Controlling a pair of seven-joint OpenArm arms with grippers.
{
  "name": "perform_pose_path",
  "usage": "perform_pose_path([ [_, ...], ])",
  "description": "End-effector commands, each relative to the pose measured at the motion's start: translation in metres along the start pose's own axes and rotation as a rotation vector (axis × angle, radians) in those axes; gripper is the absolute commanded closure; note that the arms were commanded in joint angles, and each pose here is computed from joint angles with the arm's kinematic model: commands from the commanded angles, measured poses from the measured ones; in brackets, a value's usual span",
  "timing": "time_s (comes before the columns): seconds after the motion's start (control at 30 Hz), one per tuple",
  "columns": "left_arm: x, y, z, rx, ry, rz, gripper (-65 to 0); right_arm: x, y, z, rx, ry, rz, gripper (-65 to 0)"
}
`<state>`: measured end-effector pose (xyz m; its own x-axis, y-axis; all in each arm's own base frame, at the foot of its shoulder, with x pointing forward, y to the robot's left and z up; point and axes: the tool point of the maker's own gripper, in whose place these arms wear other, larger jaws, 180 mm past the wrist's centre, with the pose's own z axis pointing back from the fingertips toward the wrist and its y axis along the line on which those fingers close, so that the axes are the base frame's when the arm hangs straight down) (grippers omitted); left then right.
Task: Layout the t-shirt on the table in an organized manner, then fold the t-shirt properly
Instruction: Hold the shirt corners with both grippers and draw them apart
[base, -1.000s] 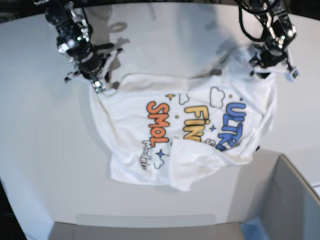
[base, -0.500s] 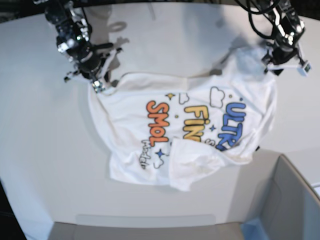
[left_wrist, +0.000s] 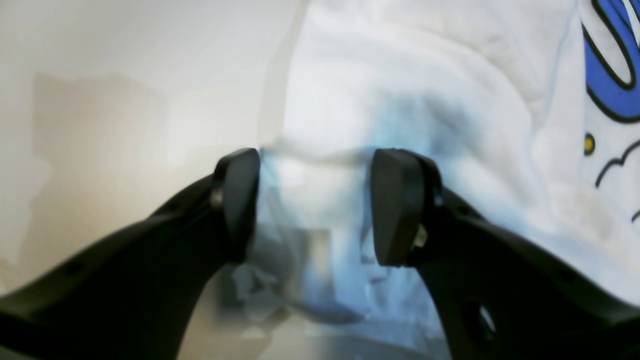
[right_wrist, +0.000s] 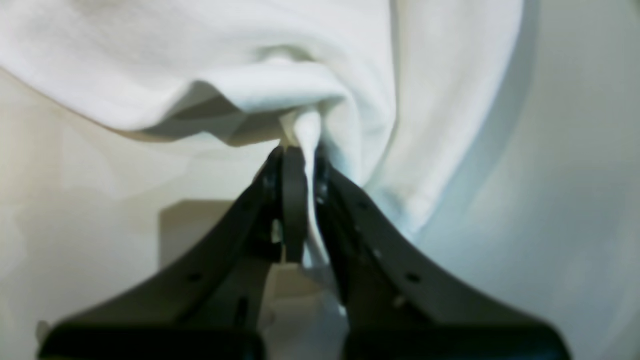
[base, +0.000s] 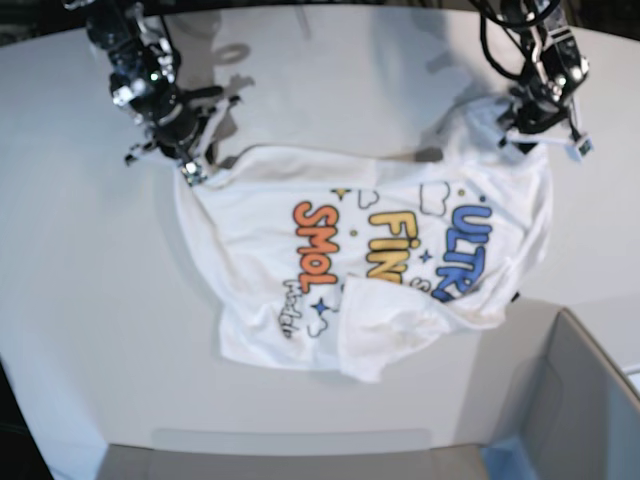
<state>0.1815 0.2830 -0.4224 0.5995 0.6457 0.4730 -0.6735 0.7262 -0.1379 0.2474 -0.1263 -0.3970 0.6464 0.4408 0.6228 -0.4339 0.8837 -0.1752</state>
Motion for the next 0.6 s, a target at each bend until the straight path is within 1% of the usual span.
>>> perform_pose_path([
  [0.0,-0.016,0.004,-0.002,0.006,0.069,0.01,-36.0,0.008,-0.005,0.003,-0.009,-0.026,0.008,0.0],
  [0.07,-0.013,0.003,-0.003,0.005,0.053,0.009,-35.1,0.007,-0.007,0.003,-0.014,-0.024,0.014,0.0],
  [0.1,-0.012,0.003,-0.003,0.005,0.047,0.008,-33.4,0.006,-0.009,0.003,-0.016,-0.022,0.018,0.0],
  [0.13,-0.011,0.003,-0.003,0.005,0.044,0.008,-30.1,0.006,-0.009,0.003,-0.016,-0.022,0.018,0.0],
  [0.2,-0.011,0.003,-0.003,0.005,0.044,0.008,-21.5,0.007,-0.009,0.003,-0.017,-0.025,0.018,0.0],
  [0.3,-0.002,-0.006,-0.004,-0.014,0.02,0.019,-2.1,0.021,-0.014,0.002,-0.028,-0.056,0.018,0.0],
  [0.33,0.003,-0.012,-0.004,-0.026,0.011,0.019,0.0,0.028,-0.016,0.001,-0.032,-0.076,0.017,0.0],
  [0.4,0.01,-0.027,-0.003,-0.069,-0.004,-0.015,0.0,0.048,-0.018,0.002,-0.038,-0.161,0.015,0.0],
  [0.5,0.034,-0.051,0.012,-0.16,-0.083,-0.098,0.0,0.079,-0.022,0.006,-0.049,-0.285,0.015,0.0],
  [0.57,0.048,-0.06,0.024,-0.186,-0.14,-0.119,0.0,0.099,-0.025,0.012,-0.056,-0.354,0.016,0.0],
])
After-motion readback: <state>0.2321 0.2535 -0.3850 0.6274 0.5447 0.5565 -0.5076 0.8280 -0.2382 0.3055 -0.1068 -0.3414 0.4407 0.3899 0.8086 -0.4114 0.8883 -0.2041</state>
